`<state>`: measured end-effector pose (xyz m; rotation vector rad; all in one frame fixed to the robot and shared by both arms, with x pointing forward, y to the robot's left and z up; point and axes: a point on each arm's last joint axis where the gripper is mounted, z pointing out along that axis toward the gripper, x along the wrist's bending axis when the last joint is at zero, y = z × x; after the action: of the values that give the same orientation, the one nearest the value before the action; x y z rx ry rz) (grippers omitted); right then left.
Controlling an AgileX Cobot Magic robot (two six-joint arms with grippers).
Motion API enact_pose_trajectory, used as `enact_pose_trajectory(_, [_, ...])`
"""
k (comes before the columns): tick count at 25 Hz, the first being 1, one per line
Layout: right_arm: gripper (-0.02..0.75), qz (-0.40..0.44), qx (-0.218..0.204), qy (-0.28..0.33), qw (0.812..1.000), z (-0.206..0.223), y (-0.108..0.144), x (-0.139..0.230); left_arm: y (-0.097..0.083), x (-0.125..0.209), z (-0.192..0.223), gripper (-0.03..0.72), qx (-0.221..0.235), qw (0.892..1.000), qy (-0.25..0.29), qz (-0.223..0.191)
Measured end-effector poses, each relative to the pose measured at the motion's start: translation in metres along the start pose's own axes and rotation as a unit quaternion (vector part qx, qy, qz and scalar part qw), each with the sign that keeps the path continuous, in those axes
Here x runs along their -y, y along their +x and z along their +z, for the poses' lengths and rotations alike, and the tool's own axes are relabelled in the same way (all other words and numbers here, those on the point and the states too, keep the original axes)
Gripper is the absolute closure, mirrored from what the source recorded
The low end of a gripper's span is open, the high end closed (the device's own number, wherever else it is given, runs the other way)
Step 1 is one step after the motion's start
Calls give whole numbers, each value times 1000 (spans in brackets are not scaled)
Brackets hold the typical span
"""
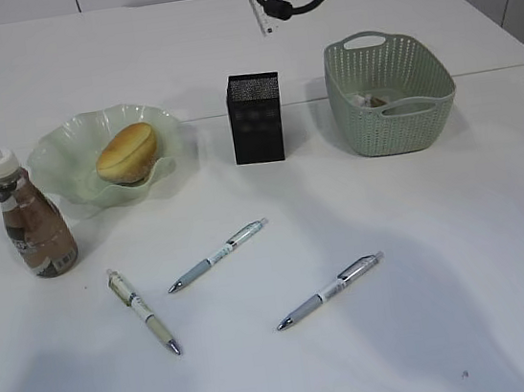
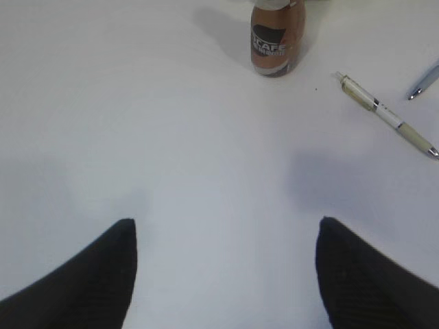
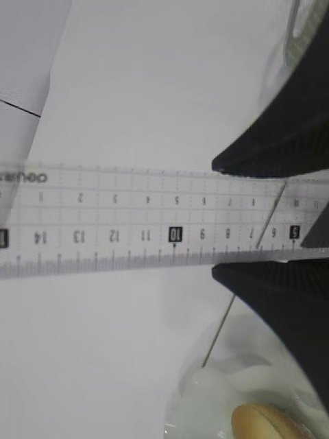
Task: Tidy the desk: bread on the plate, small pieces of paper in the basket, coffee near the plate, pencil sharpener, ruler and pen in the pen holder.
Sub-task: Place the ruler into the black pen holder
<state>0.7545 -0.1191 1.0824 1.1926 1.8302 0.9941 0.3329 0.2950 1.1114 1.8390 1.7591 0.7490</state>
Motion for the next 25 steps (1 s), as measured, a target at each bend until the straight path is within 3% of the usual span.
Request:
enact_pose_trajectory(12, [438, -3, -9, -24, 1000, 26, -1, 42, 1, -8, 2, 113, -13, 999, -32, 13])
enact_pose_trajectory(25, [438, 4, -29, -129, 991, 17, 6, 50, 2, -8, 2, 114, -14, 999, -33, 14])
